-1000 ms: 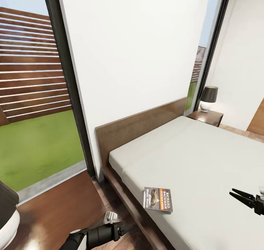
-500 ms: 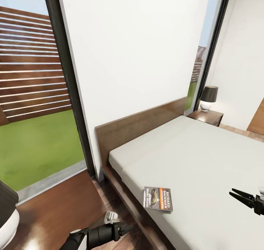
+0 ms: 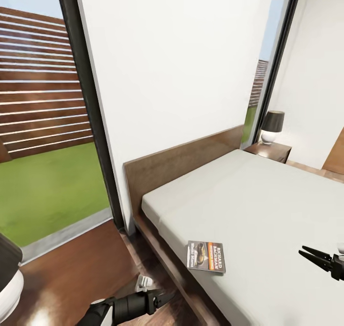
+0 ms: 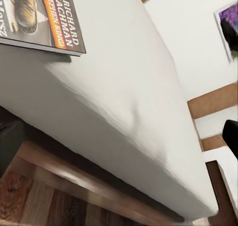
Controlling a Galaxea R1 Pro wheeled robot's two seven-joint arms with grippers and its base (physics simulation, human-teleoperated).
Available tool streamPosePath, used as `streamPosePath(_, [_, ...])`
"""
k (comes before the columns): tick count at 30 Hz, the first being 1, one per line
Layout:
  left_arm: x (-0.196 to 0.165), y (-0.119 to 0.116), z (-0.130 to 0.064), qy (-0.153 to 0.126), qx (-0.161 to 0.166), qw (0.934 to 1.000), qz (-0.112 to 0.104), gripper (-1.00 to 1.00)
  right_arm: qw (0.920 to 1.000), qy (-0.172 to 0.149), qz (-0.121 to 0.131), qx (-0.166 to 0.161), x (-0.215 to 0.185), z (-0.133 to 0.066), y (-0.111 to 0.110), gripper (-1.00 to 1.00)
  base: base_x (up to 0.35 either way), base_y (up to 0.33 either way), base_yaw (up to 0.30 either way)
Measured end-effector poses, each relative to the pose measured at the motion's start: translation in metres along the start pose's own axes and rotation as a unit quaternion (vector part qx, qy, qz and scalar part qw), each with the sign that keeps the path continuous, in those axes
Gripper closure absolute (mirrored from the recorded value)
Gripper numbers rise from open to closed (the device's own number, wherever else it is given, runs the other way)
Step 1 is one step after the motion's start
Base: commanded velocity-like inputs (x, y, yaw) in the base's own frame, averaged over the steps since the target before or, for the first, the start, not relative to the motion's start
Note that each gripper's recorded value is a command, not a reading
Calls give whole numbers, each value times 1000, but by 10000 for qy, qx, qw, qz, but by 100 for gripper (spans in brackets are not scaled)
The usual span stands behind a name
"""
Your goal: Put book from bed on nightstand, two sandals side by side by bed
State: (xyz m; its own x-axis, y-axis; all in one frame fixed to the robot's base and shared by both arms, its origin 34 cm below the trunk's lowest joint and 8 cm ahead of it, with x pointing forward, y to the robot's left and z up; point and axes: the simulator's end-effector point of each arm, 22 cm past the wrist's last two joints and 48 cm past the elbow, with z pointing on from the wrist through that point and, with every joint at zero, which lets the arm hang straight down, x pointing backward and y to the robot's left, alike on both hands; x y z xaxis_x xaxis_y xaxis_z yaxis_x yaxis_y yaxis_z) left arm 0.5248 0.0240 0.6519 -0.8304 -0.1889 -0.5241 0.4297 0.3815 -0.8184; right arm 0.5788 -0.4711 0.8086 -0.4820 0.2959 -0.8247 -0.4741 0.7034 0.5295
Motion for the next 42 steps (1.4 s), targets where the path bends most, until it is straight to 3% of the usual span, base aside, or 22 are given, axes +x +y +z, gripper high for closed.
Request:
streamPosePath(4, [-20, -34, -5, -153, 715, 9972, 167, -100, 10000, 0, 2, 0, 0, 0, 0, -100, 0, 0, 0])
streamPosePath(6, [-35, -44, -9, -247, 903, 9953, 226, -100, 10000, 0, 0, 0, 0, 0, 0, -100, 0, 0, 0])
streamPosePath(7, [-46, -48, -13, -308, 969, 9946, 216, -100, 10000, 0, 0, 0, 0, 0, 0, -100, 0, 0, 0])
streamPosePath(8, [-85, -49, -31, -575, 1065, 9926, 128, -100, 10000, -1, -2, -1, 0, 0, 0, -100, 0, 0, 0])
streamPosePath(13, [-137, -50, -55, -1075, 1187, 9870, 152, -100, 10000, -1, -1, 1, 0, 0, 0, -100, 0, 0, 0])
streamPosePath(16, [-158, -54, -58, -1224, 1235, 9845, 222, -100, 10000, -1, -1, 0, 0, 0, 0, -100, 0, 0, 0])
streamPosePath(22, [-167, -41, -48, -1295, 854, 9878, 161, -100, 10000, 0, -1, 1, 0, 0, 0, -100, 0, 0, 0])
streamPosePath(23, [-166, -33, -33, -1309, 577, 9897, 54, -100, 10000, 0, -1, 1, 0, 0, 0, -100, 0, 0, 0])
streamPosePath(25, [-164, -29, -18, -1318, 375, 9906, -43, -100, 10000, 0, -1, 0, 0, 0, 0, -100, 0, 0, 0])
streamPosePath(30, [-163, -20, -9, -1315, 72, 9912, -130, -100, 10000, 0, -1, 0, 0, 0, 0, -100, 0, 0, 0])
streamPosePath(34, [-160, -23, 3, -1318, 50, 9911, -199, -100, 10000, 0, -1, 1, 0, 0, 0, -100, 0, 0, 0])
streamPosePath(42, [-159, -26, 7, -1319, 60, 9910, -226, -100, 10000, 0, -1, 1, 0, 0, 0, -100, 0, 0, 0])
